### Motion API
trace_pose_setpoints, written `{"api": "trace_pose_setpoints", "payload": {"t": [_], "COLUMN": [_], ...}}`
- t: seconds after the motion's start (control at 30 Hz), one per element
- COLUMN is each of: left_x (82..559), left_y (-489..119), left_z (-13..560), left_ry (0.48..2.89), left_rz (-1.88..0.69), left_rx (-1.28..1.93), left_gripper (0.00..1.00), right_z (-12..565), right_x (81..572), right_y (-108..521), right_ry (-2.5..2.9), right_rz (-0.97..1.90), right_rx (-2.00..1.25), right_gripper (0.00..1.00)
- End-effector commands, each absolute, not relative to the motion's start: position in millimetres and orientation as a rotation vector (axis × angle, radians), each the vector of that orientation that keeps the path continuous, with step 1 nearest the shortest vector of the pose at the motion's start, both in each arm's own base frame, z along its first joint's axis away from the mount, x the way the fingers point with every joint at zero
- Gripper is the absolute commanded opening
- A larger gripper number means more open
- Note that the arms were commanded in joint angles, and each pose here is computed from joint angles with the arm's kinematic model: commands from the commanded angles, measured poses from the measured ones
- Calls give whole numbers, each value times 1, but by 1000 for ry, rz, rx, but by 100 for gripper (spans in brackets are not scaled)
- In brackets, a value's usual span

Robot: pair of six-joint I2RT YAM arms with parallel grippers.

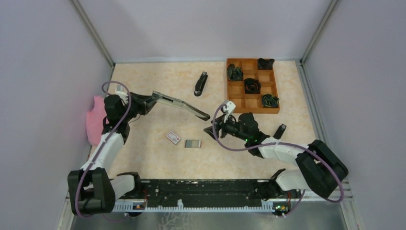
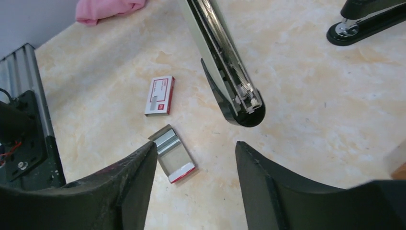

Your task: Load the staples into the stapler

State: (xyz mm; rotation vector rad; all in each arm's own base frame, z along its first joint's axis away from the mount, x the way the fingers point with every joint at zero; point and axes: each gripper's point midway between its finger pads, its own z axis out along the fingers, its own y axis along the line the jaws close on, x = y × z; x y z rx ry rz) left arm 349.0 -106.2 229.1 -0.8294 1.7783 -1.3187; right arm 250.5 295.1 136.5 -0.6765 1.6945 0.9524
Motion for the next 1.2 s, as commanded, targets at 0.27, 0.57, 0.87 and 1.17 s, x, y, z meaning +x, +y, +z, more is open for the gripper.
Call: {"api": "trace_pose_setpoints", "payload": {"t": [0.27, 0.57, 0.87, 1.17], "left_x": [336, 327, 324, 321], "left_y": [-135, -148, -155, -165], "left_z": [240, 242, 242, 234], "left_ry": [1784, 1791, 1791, 1814], "left_rz": [-1400, -1464, -1488, -1452], "left_rx": [-642, -598, -571, -536], "left_gripper": [0, 0, 0, 0], "right_z": [206, 195, 191, 210], "right_x": [277, 285, 283, 288], "right_y": [308, 340, 353, 362], "right_ry": [1653, 1702, 1694, 1666], "right_rz": [786, 856, 917, 913], "right_rx": [-861, -1037, -1109, -1091], "right_gripper": [73, 77, 73, 68]}}
